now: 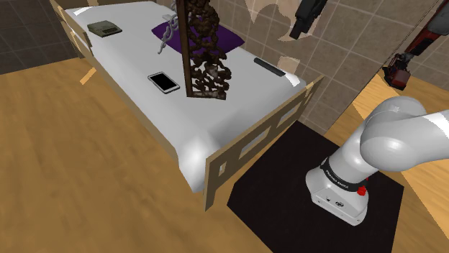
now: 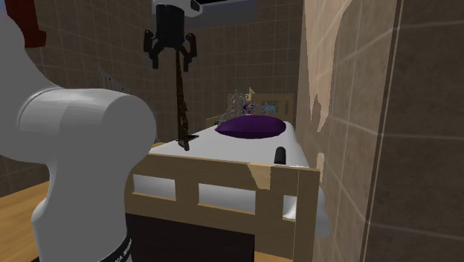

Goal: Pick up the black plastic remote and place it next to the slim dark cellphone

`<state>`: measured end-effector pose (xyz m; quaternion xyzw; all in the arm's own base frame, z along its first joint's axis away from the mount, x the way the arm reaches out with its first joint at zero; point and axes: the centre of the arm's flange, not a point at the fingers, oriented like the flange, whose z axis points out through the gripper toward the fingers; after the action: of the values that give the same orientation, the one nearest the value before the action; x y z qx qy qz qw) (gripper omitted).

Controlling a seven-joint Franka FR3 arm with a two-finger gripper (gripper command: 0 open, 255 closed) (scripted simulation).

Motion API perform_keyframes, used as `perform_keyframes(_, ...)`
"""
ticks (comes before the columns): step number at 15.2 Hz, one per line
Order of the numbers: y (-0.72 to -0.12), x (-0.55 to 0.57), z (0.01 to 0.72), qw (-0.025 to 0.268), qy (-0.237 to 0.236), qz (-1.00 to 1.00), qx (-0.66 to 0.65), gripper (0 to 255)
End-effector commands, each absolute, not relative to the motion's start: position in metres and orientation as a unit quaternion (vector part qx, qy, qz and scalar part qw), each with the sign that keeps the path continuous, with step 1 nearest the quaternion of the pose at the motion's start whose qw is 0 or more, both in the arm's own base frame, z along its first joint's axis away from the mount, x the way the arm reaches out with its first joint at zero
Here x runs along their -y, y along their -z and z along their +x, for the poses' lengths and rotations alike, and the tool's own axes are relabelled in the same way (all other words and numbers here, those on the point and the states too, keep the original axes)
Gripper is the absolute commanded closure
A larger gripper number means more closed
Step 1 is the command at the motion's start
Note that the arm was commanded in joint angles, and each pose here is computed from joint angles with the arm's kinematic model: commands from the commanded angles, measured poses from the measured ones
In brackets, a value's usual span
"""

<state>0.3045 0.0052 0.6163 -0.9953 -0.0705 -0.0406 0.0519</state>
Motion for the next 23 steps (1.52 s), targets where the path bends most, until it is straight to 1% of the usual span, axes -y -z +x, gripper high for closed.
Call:
perform_keyframes(1, -0.616, -0.005, 0.305, 0.052, 0.041, -0.995, 0.07, 0)
perform_keyframes(23, -0.458, 0.197, 0.441, 0.045, 0.014, -0.999, -0.01, 0)
